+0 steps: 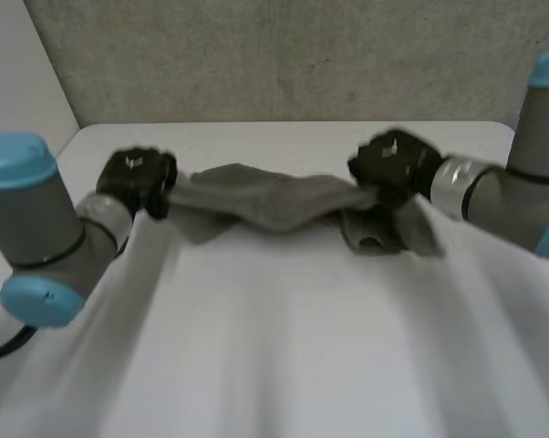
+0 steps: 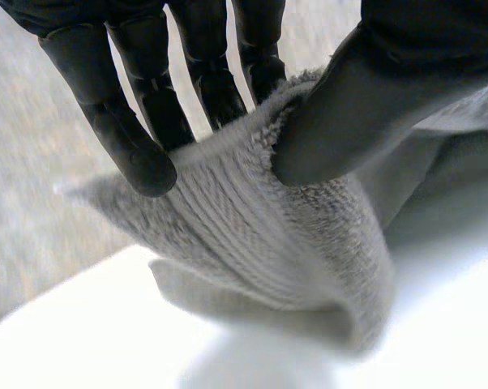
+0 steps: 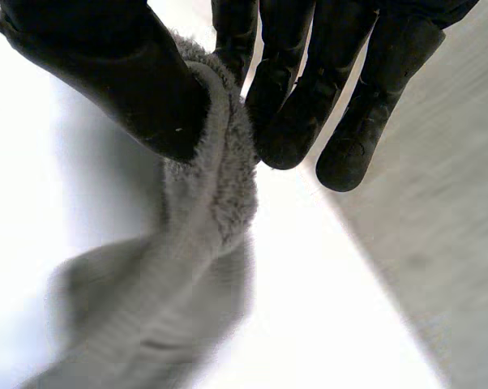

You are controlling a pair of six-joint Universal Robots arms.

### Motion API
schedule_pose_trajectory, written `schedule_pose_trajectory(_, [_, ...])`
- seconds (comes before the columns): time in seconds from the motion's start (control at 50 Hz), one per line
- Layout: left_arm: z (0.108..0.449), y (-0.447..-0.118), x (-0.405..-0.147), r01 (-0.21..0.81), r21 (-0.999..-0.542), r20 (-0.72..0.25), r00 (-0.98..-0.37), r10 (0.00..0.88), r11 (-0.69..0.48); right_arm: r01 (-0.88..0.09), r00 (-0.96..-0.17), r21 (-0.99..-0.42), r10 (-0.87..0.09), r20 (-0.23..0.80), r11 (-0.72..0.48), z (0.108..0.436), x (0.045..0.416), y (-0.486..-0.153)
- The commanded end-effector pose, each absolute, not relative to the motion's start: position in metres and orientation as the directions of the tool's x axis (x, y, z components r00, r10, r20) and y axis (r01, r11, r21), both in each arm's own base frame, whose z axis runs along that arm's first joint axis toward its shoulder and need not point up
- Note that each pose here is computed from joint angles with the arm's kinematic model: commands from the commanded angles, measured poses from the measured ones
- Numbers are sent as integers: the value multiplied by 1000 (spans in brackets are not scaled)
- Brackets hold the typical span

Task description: Fold the towel.

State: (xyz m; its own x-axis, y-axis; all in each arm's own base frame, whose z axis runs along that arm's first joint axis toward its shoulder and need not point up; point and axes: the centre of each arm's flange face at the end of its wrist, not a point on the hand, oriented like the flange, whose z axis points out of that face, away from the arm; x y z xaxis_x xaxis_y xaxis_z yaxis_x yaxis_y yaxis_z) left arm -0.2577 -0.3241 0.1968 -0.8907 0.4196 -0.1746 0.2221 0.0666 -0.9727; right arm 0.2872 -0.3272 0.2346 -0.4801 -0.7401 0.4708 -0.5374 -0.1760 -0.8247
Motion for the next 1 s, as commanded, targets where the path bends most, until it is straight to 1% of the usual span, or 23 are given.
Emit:
schedule_pose_trajectory(0.02, [181, -311, -243, 279, -953, -208, -884, 418, 117, -535, -520, -845, -778, 352, -26, 226, 273, -296])
schedule_pose_trajectory(0.1, [193, -306, -239, 270, -957, -208, -890, 407, 102, -494, -565, -869, -767, 304, 20, 237, 268, -290])
schedule_pose_trajectory(0.18, [234, -291, -233, 240, -971, -219, -895, 388, 5, -441, -602, -897, -749, 277, 23, 267, 264, -279])
schedule_pose_trajectory(0.2, [234, -291, -233, 240, -971, -219, -895, 388, 5, -441, -602, -897, -749, 277, 23, 267, 264, -278])
schedule_pose_trajectory(0.24, [271, -275, -232, 206, -973, -229, -891, 391, -100, -413, -612, -909, -725, 314, -45, 305, 260, -263])
schedule_pose_trajectory(0.26, [271, -275, -232, 206, -973, -229, -891, 391, -101, -413, -612, -909, -725, 315, -46, 305, 260, -263])
schedule_pose_trajectory(0.3, [313, -259, -229, 166, -960, -242, -897, 370, -225, -384, -626, -914, -691, 362, -131, 344, 255, -251])
schedule_pose_trajectory(0.36, [331, -252, -226, 145, -951, -240, -903, 355, -275, -368, -634, -916, -676, 375, -163, 362, 254, -246])
schedule_pose_trajectory(0.4, [353, -241, -224, 99, -939, -219, -911, 351, -330, -345, -648, -918, -657, 385, -197, 388, 249, -238])
schedule_pose_trajectory(0.46, [357, -241, -224, 78, -942, -201, -911, 361, -328, -351, -648, -916, -656, 387, -193, 399, 247, -235])
schedule_pose_trajectory(0.58, [321, -255, -230, 115, -969, -195, -900, 391, -218, -409, -621, -906, -695, 362, -106, 379, 250, -248])
schedule_pose_trajectory(0.62, [286, -270, -235, 153, -983, -182, -893, 411, -104, -482, -574, -875, -736, 360, -53, 349, 256, -262])
schedule_pose_trajectory(0.64, [286, -271, -235, 153, -983, -182, -893, 412, -103, -482, -573, -875, -736, 360, -53, 349, 256, -262])
schedule_pose_trajectory(0.68, [254, -286, -238, 188, -982, -170, -889, 426, 0, -555, -524, -831, -760, 384, -37, 323, 260, -275])
schedule_pose_trajectory(0.7, [253, -286, -238, 188, -982, -170, -889, 426, 0, -555, -524, -831, -760, 385, -37, 323, 260, -275])
schedule_pose_trajectory(0.74, [231, -302, -243, 217, -974, -168, -883, 439, 62, -625, -486, -780, -768, 417, -29, 295, 265, -292])
schedule_pose_trajectory(0.82, [215, -318, -251, 242, -965, -172, -875, 453, 100, -674, -447, -737, -765, 464, -54, 275, 278, -304])
schedule_pose_trajectory(0.88, [219, -338, -257, 240, -967, -181, -875, 449, 79, -688, -437, -716, -721, 538, -117, 271, 292, -320])
schedule_pose_trajectory(0.9, [231, -348, -261, 225, -974, -186, -879, 439, 38, -677, -459, -718, -669, 584, -162, 278, 297, -332])
schedule_pose_trajectory(0.92, [231, -348, -261, 225, -974, -186, -879, 439, 38, -677, -460, -718, -669, 585, -163, 278, 297, -333])
schedule_pose_trajectory(0.94, [250, -357, -265, 200, -980, -190, -885, 425, -21, -655, -489, -720, -598, 635, -228, 291, 302, -345])
schedule_pose_trajectory(0.96, [250, -358, -265, 200, -980, -190, -885, 424, -22, -655, -489, -720, -597, 635, -229, 291, 302, -345])
schedule_pose_trajectory(1.0, [299, -366, -275, 145, -974, -205, -892, 402, -174, -575, -573, -708, -414, 707, -410, 338, 309, -362])
